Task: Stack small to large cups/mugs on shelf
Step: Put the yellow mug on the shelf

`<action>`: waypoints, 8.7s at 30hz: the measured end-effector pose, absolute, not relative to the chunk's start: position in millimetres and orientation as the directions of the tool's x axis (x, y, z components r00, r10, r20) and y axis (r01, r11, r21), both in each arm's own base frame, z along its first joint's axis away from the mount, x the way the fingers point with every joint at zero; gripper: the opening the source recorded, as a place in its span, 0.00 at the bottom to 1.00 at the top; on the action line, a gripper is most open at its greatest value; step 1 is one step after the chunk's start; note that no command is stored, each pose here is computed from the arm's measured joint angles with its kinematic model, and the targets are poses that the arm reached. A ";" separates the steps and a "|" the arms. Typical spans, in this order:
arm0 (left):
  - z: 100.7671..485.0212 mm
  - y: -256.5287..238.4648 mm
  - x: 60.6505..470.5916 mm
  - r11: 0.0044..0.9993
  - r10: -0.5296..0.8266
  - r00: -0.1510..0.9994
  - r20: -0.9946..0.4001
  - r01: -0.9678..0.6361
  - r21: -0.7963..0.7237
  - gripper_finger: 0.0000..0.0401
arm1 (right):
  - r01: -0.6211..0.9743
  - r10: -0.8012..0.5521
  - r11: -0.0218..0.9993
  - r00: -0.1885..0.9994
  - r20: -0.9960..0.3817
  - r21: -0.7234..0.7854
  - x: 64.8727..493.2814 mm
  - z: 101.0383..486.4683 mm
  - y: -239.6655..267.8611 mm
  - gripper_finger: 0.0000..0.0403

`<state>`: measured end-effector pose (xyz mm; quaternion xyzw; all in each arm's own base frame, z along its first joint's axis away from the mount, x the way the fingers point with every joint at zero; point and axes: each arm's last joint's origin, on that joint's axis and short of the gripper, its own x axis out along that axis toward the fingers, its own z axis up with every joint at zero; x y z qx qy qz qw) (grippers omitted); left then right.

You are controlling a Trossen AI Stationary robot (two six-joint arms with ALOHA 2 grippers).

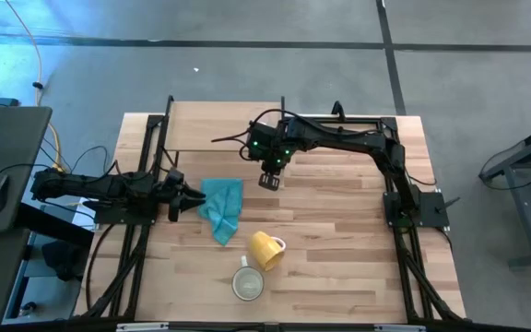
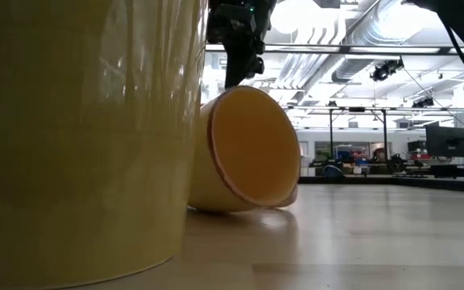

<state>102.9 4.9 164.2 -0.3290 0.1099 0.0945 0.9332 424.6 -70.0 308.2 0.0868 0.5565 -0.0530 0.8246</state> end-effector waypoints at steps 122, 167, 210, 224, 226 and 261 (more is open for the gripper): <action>164.7 2.9 103.2 0.752 0.036 0.965 -0.261 -0.198 -0.628 0.34 | -0.190 0.247 0.915 0.961 0.124 -0.355 397.0 499.7 16.9 0.00; 176.6 3.2 105.7 0.754 0.042 0.990 -0.137 -0.121 -0.646 0.34 | 0.113 -0.075 0.912 0.991 0.112 -0.394 211.9 580.3 46.0 0.00; 194.5 8.3 105.8 0.715 0.219 0.975 0.046 -0.128 -0.687 0.34 | 0.027 -0.064 0.995 0.901 -0.429 -0.092 74.3 506.3 11.1 0.00; 194.4 8.5 105.7 0.701 0.226 0.973 0.044 -0.131 -0.701 0.34 | -0.058 0.095 0.995 0.807 -0.583 0.081 147.3 394.6 36.1 0.00; 194.3 8.5 105.7 0.702 0.226 0.973 0.044 -0.131 -0.700 0.34 | -0.067 0.120 0.991 0.802 -0.585 0.112 156.0 380.9 39.2 0.00; 192.4 7.5 106.0 0.706 0.190 0.981 0.024 -0.120 -0.698 0.34 | -0.199 0.246 0.969 0.720 -0.649 0.147 261.5 220.5 124.7 0.12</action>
